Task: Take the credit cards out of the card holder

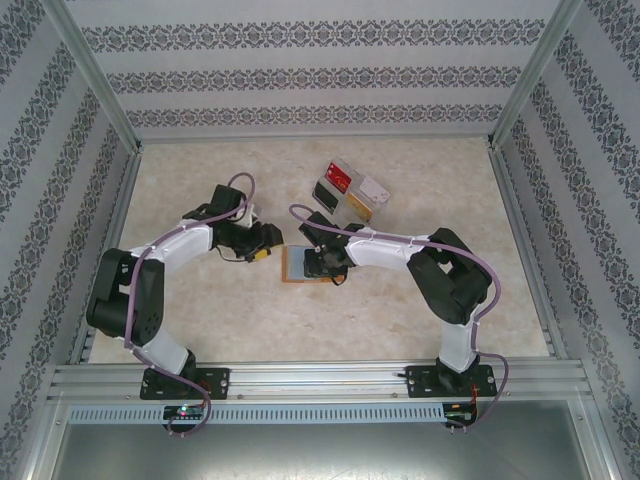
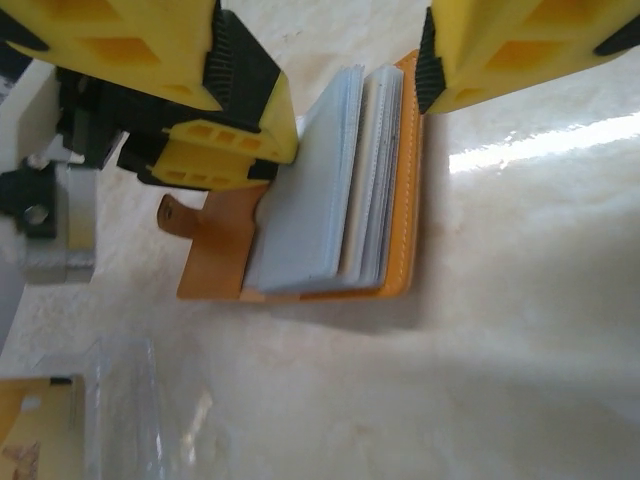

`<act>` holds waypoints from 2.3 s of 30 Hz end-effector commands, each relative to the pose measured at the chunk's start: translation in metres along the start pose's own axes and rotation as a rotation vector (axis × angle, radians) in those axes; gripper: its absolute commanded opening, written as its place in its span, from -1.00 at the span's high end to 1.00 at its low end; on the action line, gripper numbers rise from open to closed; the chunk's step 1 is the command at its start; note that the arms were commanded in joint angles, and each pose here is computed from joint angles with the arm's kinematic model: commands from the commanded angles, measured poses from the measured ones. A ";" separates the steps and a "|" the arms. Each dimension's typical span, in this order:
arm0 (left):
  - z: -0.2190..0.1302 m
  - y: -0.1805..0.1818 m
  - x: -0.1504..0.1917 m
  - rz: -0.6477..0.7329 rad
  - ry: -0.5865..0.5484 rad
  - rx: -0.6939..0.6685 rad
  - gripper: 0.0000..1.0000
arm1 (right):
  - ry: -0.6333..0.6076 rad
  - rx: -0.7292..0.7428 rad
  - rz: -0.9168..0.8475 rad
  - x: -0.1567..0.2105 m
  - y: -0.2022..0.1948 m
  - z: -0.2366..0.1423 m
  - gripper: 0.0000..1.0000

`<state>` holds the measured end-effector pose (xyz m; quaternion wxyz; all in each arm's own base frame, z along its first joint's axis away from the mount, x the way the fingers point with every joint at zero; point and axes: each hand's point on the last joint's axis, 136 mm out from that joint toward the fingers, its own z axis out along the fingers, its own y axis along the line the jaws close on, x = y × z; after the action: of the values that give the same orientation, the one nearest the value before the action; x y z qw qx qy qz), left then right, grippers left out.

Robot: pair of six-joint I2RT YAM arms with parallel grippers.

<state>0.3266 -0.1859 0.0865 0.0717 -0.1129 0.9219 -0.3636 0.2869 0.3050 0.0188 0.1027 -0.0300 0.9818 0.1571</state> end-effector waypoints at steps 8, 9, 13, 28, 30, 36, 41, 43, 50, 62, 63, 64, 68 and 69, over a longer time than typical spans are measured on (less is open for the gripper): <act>0.026 -0.017 0.020 0.038 0.091 0.047 0.09 | 0.048 0.073 0.035 0.013 -0.029 0.018 0.41; 0.028 -0.017 0.021 0.038 0.097 0.045 0.11 | 0.048 0.070 0.035 0.013 -0.028 0.018 0.41; 0.035 -0.018 0.023 0.044 0.124 0.039 0.14 | 0.050 0.066 0.035 0.013 -0.028 0.018 0.41; 0.054 -0.011 0.027 0.038 0.175 0.026 0.24 | 0.052 0.059 0.037 0.014 -0.028 0.019 0.41; 0.055 -0.013 0.028 0.041 0.178 0.034 0.24 | 0.053 0.057 0.038 0.014 -0.028 0.019 0.41; 0.055 -0.029 0.028 0.048 0.191 0.122 0.32 | 0.050 0.035 0.033 0.014 -0.024 0.018 0.42; 0.053 -0.041 0.029 0.051 0.200 0.180 0.46 | 0.029 0.002 0.028 0.008 -0.018 0.007 0.46; 0.051 -0.046 0.029 0.046 0.199 0.204 0.47 | 0.009 -0.024 0.025 0.002 -0.013 -0.003 0.46; 0.052 -0.062 0.029 0.057 0.205 0.258 0.41 | -0.066 -0.161 0.020 -0.018 0.005 -0.042 0.36; 0.065 -0.084 0.028 0.071 0.215 0.298 0.02 | -0.162 -0.131 0.026 -0.017 -0.016 -0.070 0.30; 0.067 -0.085 0.028 0.069 0.219 0.300 -0.03 | -0.175 -0.123 0.026 -0.017 -0.019 -0.073 0.29; 0.069 -0.087 0.028 0.064 0.218 0.304 -0.08 | -0.195 -0.118 0.027 -0.018 -0.022 -0.077 0.27; 0.079 -0.089 0.027 0.045 0.225 0.315 -0.23 | -0.242 -0.108 0.036 -0.022 -0.030 -0.087 0.22; 0.081 -0.090 0.027 0.044 0.225 0.317 -0.26 | -0.249 -0.107 0.039 -0.021 -0.032 -0.088 0.21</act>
<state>0.3222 -0.2943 0.0815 -0.0175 -0.0479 0.8680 -0.4939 0.2885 0.2506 0.0840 0.1862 0.0102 0.9598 0.2099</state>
